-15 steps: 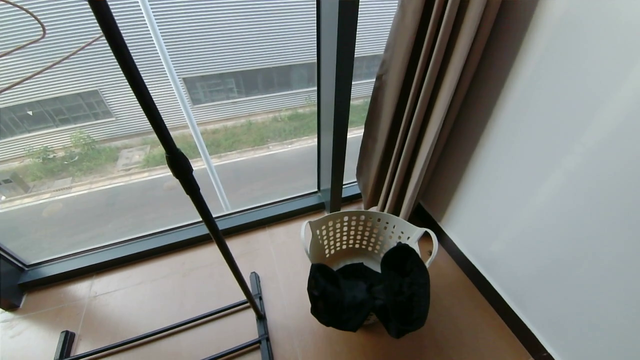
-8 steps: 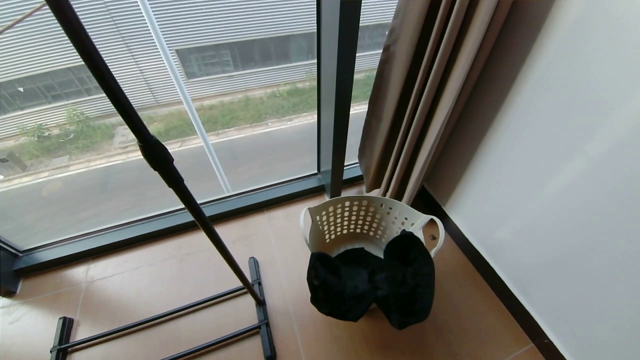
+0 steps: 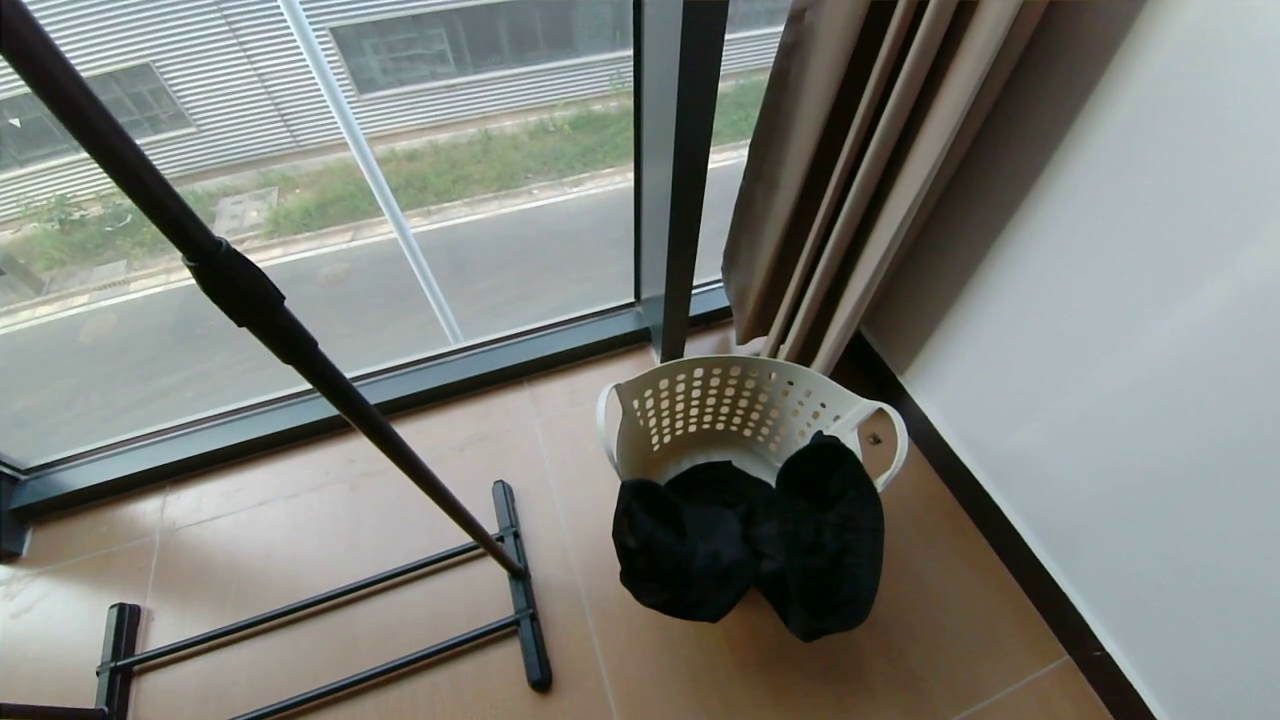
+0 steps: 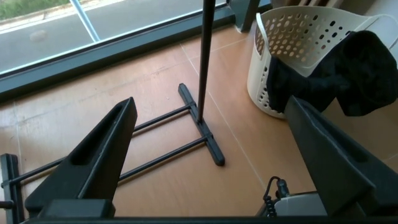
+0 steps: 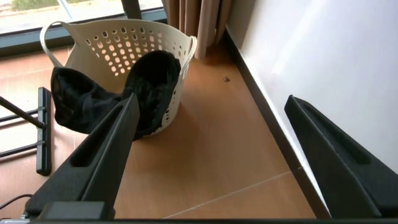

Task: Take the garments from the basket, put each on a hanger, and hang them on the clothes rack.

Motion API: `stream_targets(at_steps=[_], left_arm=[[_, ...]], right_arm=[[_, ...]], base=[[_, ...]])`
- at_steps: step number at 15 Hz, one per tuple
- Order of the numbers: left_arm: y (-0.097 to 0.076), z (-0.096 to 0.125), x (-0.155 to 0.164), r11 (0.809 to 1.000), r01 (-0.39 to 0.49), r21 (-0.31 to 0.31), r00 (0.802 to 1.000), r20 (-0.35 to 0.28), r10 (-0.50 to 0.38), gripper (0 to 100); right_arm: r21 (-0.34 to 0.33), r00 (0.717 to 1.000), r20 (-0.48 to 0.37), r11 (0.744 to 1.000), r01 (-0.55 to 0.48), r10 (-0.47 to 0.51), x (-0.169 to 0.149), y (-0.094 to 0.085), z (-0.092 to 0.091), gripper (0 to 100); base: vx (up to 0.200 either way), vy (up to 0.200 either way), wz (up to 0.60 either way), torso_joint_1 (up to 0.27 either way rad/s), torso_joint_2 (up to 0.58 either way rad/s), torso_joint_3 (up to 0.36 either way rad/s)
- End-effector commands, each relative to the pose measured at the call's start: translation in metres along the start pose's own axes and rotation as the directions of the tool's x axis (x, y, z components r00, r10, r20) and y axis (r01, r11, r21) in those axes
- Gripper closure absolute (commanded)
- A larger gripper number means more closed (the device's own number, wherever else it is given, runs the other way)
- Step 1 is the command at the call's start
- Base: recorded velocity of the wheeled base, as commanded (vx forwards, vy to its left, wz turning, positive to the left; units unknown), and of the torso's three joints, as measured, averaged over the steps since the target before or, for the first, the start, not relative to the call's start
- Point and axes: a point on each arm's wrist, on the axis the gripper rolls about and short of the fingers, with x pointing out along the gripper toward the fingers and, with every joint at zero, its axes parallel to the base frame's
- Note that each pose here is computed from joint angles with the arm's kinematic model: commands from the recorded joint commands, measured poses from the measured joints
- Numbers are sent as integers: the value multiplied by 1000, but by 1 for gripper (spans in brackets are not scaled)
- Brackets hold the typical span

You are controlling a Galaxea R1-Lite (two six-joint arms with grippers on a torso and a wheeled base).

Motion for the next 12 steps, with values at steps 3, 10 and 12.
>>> stream_targets(at_steps=[3,10,12], left_arm=[[0,0,0,1000,0,0,1000,-1,0,0],[0,0,0,1000,1,0,1000,-1,-1,0],[0,0,0,1000,1,0,1000,-1,-1,0]], right_arm=[[0,1000,-1,1000,-1,1,0,0,0,0],[0,1000,1,1000,-1,1,0,0,0,0],[2,1000,2,1000,1,-1,0,0,0,0]], base=[[0,0,0,1,4,-196],[0,0,0,4,2,-196],[0,0,0,5,5,-193]])
